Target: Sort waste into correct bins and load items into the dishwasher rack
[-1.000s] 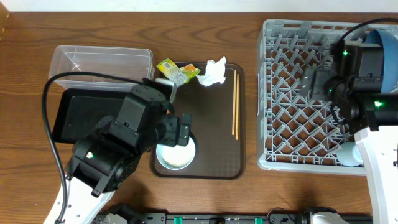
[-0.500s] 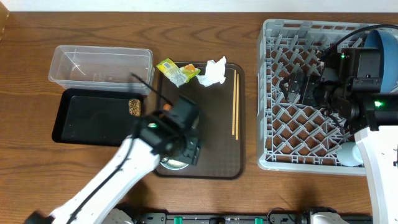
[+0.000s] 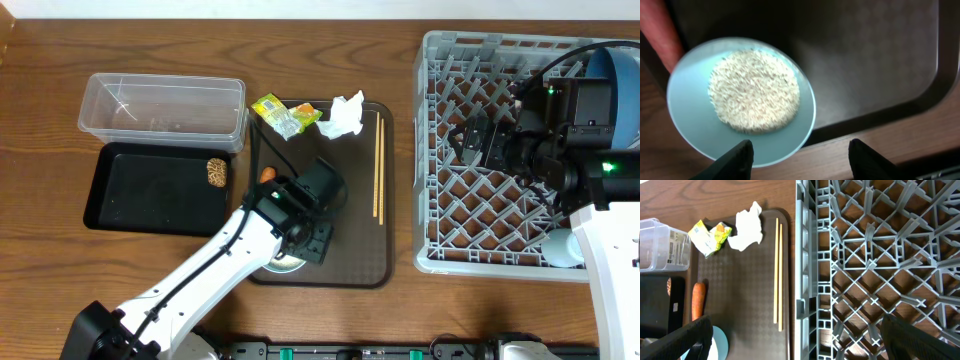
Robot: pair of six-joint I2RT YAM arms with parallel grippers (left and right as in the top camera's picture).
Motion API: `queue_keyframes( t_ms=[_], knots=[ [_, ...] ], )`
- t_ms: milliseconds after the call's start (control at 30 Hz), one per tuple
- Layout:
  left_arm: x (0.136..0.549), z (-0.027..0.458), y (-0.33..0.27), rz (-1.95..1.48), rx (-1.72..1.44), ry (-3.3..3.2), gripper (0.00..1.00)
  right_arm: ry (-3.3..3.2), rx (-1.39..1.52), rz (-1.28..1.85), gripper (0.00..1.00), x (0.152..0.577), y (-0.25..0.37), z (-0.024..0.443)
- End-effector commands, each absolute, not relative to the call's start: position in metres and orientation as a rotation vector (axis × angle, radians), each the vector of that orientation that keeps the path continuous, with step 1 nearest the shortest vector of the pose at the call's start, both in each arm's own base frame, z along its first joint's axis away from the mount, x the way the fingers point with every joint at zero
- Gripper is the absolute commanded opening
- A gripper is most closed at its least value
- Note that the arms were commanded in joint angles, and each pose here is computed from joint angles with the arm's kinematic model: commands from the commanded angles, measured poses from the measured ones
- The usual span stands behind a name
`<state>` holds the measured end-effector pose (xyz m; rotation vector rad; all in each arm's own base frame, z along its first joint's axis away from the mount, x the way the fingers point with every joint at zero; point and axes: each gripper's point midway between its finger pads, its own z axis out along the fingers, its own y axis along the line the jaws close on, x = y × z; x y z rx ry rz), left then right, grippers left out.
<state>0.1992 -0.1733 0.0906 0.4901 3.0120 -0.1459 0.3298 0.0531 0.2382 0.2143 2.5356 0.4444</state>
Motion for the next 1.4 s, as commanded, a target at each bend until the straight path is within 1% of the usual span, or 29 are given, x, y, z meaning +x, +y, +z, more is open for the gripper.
queue_keyframes(
  t_ms=[0, 133, 300, 400, 500, 600, 700, 900, 1200, 1367],
  knots=[
    [0.202, 0.09, -0.171, -0.162, 0.448, 3.014, 0.61, 2.531, 0.222, 0.461, 0.99, 0.33, 0.055, 0.241],
    [0.192, 0.081, -0.179, -0.182, 0.508, 3.025, 0.52, 2.531, 0.222, 0.461, 0.99, 0.33, 0.055, 0.241],
    [0.173, 0.053, -0.182, -0.154, 0.595, 3.051, 0.49, 2.532, 0.222, 0.461, 0.99, 0.33, 0.055, 0.24],
    [0.171, 0.039, -0.177, -0.121, 0.591, 3.062, 0.47, 2.533, 0.222, 0.461, 0.99, 0.329, 0.055, 0.24],
    [0.175, 0.033, -0.177, -0.114, 0.582, 3.059, 0.38, 2.533, 0.223, 0.461, 0.99, 0.329, 0.056, 0.24],
    [0.174, 0.028, -0.178, -0.116, 0.587, 3.072, 0.25, 2.533, 0.223, 0.461, 0.99, 0.329, 0.056, 0.24],
    [0.169, 0.017, -0.177, -0.114, 0.591, 3.103, 0.15, 2.533, 0.223, 0.461, 0.99, 0.329, 0.055, 0.24],
    [0.164, 0.004, -0.173, -0.078, 0.597, 3.143, 0.06, 2.532, 0.222, 0.461, 0.99, 0.33, 0.055, 0.24],
    [0.171, 0.004, -0.179, -0.106, 0.593, 3.113, 0.06, 2.532, 0.222, 0.461, 0.99, 0.33, 0.055, 0.24],
    [0.17, 0.0, -0.178, -0.097, 0.594, 3.122, 0.09, 2.532, 0.222, 0.461, 0.99, 0.33, 0.055, 0.24]
  ],
)
